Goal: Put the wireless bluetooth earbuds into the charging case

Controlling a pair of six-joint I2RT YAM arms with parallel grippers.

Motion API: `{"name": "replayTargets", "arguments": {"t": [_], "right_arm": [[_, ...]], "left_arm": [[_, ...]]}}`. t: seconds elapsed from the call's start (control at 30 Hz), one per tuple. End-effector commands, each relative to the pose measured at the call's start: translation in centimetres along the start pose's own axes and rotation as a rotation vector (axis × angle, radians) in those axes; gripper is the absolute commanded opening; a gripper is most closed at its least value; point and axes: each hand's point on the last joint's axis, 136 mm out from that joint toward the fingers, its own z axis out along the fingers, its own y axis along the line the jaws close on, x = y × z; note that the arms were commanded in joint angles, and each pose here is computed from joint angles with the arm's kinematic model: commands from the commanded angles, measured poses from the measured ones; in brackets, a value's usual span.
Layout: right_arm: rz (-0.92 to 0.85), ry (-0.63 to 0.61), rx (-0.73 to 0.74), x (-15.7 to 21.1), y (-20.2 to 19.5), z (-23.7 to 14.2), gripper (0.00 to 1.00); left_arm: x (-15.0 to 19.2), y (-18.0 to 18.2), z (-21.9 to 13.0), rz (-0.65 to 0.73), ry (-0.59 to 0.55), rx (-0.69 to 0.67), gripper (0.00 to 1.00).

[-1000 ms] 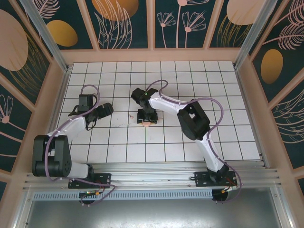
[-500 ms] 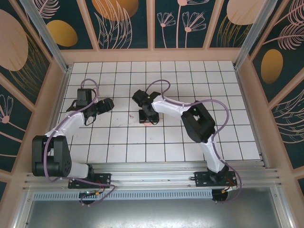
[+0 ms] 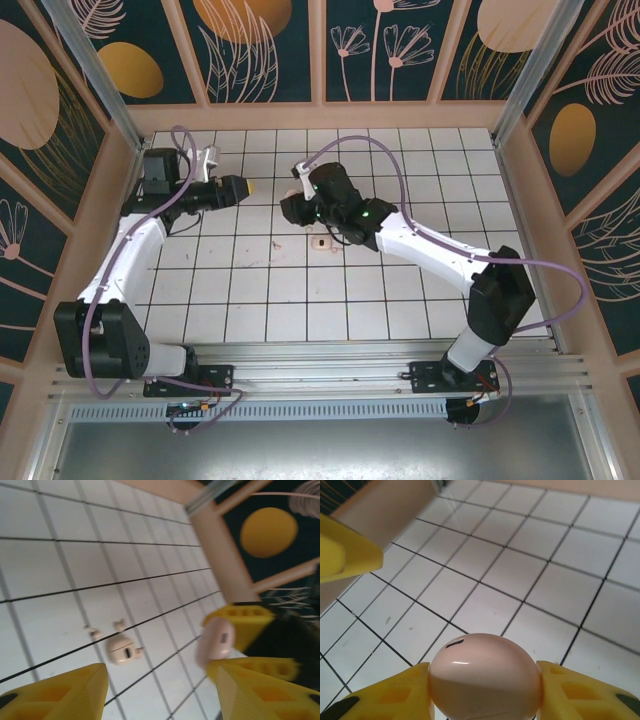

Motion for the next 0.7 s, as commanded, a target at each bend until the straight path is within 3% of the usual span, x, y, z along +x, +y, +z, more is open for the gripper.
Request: {"name": "replayTargets", "arguments": {"t": [0.0,0.3,0.67], "right_arm": [[-0.228,-0.116,-0.094,-2.5,1.8,-1.1,0.45],[-0.656,-0.157,-0.165,-3.1,3.8,-1.6,0.44],[-0.768,-0.175,-0.185,-4.7,5.3,-0.9,0.45]], "left_arm": [[0.0,-4.4,-1.1,-0.005,0.044,0.168,0.56],[1.5,-6.7,-1.3,0.055,0.089,0.215,0.56],[3.2,-4.9,0.0,0.071,0.155,0.108,0.56]]}}
